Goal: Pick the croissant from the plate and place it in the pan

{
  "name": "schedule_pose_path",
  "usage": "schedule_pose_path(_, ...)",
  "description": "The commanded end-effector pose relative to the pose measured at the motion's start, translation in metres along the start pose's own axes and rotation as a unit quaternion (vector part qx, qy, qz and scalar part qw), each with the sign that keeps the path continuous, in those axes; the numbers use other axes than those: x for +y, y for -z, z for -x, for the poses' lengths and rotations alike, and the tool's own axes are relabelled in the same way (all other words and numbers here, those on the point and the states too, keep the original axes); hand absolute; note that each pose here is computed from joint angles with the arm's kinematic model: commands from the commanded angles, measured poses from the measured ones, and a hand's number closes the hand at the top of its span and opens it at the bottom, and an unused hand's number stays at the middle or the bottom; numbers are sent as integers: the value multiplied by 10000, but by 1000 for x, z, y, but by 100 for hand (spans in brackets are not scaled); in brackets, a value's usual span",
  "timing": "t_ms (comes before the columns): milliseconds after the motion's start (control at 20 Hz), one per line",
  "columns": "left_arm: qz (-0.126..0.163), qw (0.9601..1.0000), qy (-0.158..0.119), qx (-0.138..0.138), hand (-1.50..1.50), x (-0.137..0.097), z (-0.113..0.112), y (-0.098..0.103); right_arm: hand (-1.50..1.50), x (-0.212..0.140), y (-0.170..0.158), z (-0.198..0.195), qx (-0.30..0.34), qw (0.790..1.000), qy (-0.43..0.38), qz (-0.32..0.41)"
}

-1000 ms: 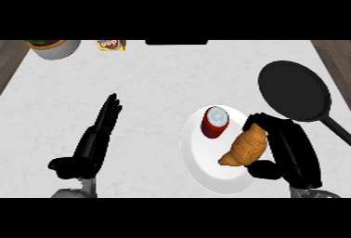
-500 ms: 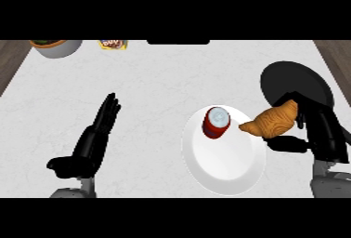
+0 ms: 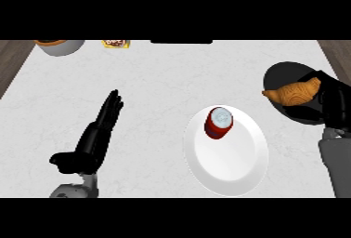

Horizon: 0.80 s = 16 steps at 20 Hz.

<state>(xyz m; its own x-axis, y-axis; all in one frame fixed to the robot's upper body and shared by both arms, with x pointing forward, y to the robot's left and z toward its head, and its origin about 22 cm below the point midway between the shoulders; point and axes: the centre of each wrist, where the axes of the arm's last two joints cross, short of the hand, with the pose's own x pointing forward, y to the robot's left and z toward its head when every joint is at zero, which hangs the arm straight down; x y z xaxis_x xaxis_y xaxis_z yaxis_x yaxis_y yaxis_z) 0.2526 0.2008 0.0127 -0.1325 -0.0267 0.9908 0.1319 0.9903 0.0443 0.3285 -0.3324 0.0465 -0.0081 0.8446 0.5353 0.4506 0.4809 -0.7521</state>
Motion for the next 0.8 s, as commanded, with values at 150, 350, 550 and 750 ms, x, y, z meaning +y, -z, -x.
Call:
schedule_pose_path(150,106,9999,-65,-34,0,-10,7,0,150,-5,36,48,127,9955,288,892)
schedule_pose_path(350,234,9997,8,-10,0,-4,-4,-6,150,-15,60,59,237,9951,303,908)
schedule_pose_path(550,274,9996,27,-43,0,1,8,-1,150,-9,57,69,219,9952,270,915)
schedule_pose_path(750,486,9986,-25,-211,0,-20,-3,2,-150,-9,45,86,1193,9899,-321,-696)
